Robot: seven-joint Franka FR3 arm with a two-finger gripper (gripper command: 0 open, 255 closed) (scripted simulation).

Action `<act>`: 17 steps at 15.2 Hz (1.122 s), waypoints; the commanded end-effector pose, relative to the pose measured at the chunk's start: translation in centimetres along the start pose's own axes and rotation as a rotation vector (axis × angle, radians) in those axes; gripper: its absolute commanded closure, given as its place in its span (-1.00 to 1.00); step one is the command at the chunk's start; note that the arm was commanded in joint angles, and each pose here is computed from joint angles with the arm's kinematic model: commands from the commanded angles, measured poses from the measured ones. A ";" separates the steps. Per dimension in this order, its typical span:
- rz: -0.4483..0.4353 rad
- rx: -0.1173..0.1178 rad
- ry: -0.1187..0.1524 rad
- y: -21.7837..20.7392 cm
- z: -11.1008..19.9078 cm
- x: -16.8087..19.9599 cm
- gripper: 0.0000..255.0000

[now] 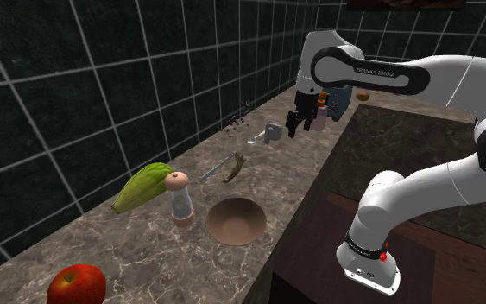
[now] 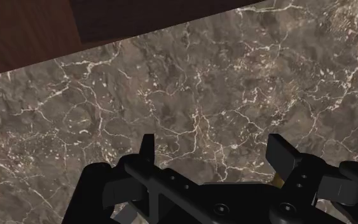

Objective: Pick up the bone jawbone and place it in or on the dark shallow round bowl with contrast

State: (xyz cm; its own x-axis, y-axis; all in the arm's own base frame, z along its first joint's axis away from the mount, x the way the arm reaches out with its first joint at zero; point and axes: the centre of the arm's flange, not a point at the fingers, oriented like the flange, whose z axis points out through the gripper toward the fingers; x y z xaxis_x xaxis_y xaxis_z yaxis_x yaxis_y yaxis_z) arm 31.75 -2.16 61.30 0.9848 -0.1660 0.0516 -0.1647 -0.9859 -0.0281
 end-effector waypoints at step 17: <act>0.429 0.154 -0.035 -10.9 10.3 12.8 -1.00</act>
State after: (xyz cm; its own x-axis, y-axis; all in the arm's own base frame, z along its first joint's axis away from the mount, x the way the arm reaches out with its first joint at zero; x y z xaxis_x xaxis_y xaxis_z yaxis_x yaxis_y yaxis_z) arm 45.49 6.18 52.65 0.8475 -0.5304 -0.0228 -0.5255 -0.8320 -0.1776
